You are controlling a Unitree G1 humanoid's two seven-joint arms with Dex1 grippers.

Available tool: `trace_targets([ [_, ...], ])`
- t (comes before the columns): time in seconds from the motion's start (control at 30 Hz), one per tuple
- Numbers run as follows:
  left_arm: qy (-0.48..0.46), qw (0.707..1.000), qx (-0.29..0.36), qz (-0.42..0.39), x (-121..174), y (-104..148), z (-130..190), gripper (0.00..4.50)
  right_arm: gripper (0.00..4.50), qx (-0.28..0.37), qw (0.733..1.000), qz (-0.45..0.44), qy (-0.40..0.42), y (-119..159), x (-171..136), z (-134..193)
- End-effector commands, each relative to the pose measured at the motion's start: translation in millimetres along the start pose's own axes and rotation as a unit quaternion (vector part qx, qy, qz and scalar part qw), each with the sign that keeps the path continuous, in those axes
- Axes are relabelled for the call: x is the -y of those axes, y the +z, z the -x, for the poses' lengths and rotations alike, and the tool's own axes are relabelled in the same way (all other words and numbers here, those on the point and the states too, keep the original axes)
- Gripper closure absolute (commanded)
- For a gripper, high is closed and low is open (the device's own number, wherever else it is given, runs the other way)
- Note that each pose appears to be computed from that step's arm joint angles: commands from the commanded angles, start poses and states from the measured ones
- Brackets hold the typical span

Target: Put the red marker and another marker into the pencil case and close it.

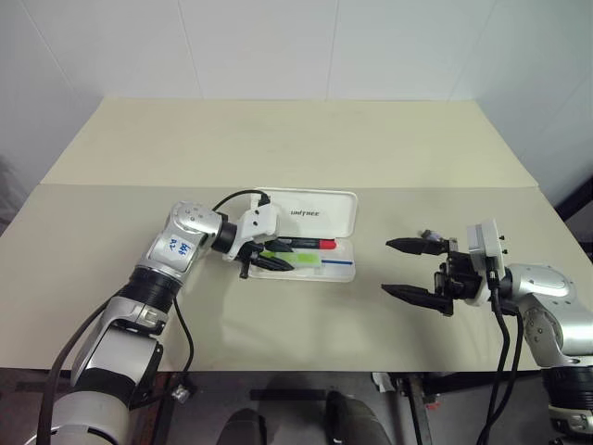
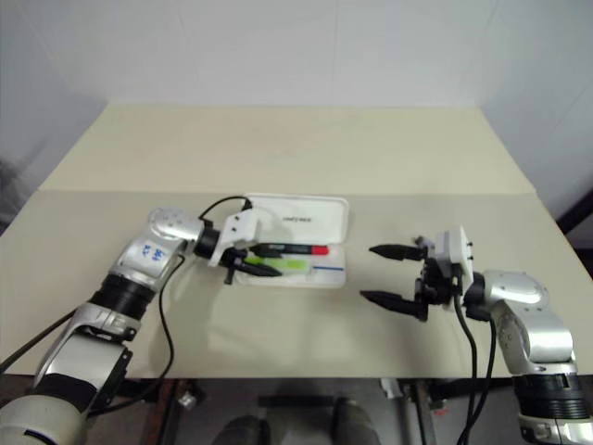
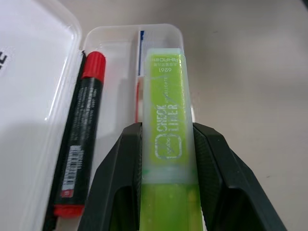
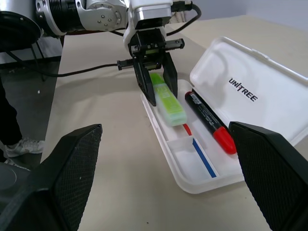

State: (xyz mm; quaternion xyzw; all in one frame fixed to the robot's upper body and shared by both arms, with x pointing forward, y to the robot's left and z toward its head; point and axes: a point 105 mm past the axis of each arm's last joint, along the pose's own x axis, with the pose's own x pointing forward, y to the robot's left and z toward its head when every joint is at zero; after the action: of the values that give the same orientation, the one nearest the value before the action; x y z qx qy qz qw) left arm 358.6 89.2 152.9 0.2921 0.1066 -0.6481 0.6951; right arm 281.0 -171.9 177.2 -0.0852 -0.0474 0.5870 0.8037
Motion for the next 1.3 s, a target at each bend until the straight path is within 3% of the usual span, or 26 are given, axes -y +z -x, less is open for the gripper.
trace_targets([
  [0.03, 0.008, 1.0, 0.003, -0.023, -5, 9, 3, 3.41, 0.0, 0.009, 1.0, 0.027, 0.0, 9, -2, 0],
  [0.3, 0.0, 1.0, 0.003, -0.021, -3, 9, 2, 3.41, 0.0, 0.01, 0.999, 0.035, -0.011, 9, 2, 0],
  [0.63, 0.004, 1.0, -0.007, -0.014, -3, 9, 3, 0.03, 0.0, 0.005, 0.999, 0.047, -0.024, 9, 10, -1],
  [0.87, 0.017, 0.999, 0.018, -0.04, -2, 25, 9, 0.03, 0.0, -0.006, 0.993, 0.08, -0.084, 9, 34, 2],
  [0.97, 0.033, 0.994, 0.073, -0.07, 3, 46, 21, 0.03, 0.0, -0.038, 0.976, 0.12, -0.18, 5, 70, 14],
  [1.1, 0.034, 0.987, 0.144, -0.065, 17, 55, 38, 0.03, 0.0, -0.069, 0.954, 0.132, -0.26, 0, 100, 31],
  [1.3, 0.05, 0.978, 0.192, -0.06, 31, 52, 63, 0.03, 0.0, -0.209, 0.928, 0.104, -0.292, -36, 122, 55],
])
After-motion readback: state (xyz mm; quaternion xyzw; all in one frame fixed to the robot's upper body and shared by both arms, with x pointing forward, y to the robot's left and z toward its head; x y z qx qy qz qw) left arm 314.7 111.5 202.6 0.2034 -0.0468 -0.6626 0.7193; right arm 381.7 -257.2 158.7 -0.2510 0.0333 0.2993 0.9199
